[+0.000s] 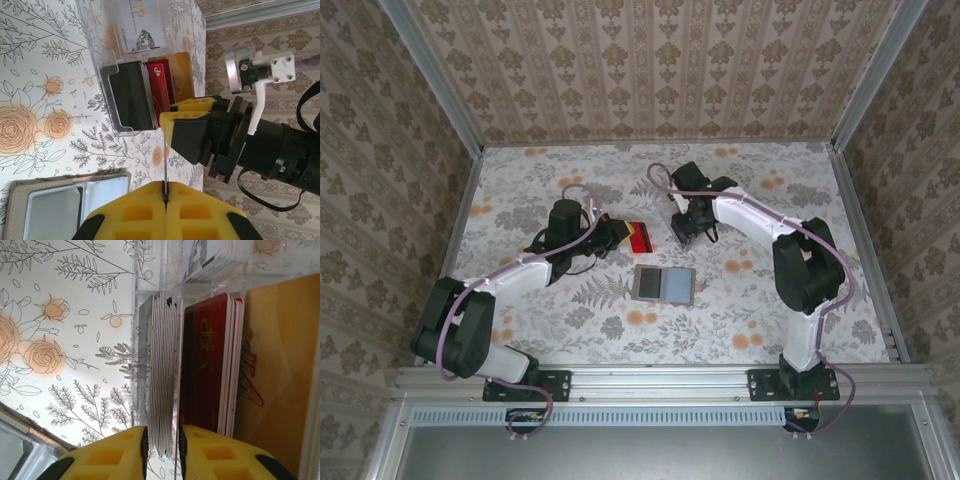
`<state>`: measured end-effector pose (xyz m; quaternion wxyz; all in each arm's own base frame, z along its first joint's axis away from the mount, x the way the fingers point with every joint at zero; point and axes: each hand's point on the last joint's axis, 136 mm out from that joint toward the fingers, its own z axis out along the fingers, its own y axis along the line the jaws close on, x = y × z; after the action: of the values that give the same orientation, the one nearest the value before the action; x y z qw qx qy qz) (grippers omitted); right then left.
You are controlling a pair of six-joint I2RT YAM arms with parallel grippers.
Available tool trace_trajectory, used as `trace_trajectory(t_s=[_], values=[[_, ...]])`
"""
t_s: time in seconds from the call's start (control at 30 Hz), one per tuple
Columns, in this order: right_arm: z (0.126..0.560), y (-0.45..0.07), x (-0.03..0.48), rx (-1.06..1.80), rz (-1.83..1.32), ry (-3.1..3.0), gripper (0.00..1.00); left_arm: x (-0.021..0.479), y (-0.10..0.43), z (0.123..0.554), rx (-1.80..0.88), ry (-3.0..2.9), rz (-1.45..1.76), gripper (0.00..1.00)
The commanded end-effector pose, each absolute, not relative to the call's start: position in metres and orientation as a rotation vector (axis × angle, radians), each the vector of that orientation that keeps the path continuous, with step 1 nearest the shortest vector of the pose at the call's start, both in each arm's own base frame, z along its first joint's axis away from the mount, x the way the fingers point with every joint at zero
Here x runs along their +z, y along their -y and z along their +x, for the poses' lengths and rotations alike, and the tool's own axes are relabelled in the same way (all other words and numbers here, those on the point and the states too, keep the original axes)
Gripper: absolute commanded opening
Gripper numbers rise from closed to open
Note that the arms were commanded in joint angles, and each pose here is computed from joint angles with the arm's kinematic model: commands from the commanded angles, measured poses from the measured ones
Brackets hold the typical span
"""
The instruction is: Put the credit cards into the card holder
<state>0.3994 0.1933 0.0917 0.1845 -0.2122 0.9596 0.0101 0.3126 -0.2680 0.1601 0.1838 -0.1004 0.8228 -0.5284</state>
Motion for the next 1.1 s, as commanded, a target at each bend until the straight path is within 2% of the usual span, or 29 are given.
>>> trace_trajectory(t_s=[0.0,0.27,0.37,0.5,0.6,0.83,1.07], values=[[0.398,-0.187,0.125,0.014,-0.531,-2.651,0.28,0.178,0.267,0.317,-1.495,-2.266,-0.245,0.01],[0.395,-0.177,0.157,-0.017,-0.453,-2.591,0.29,0.184,0.270,0.317,-1.513,-2.250,-0.215,0.02],[0.384,-0.186,0.184,0.165,-0.338,-2.532,0.32,0.190,0.273,0.317,-1.530,-2.230,-0.183,0.01],[0.361,-0.222,0.205,0.597,-0.242,-2.477,0.37,0.194,0.276,0.317,-1.554,-2.213,-0.155,0.02],[0.347,-0.245,0.203,0.847,-0.168,-2.484,0.39,0.197,0.279,0.321,-1.562,-2.202,-0.144,0.01],[0.330,-0.254,0.182,0.942,-0.048,-2.532,0.39,0.203,0.289,0.315,-1.628,-2.193,-0.068,0.02],[0.325,-0.272,0.187,1.118,-0.052,-2.495,0.46,0.209,0.298,0.312,-1.679,-2.176,-0.026,0.02]])
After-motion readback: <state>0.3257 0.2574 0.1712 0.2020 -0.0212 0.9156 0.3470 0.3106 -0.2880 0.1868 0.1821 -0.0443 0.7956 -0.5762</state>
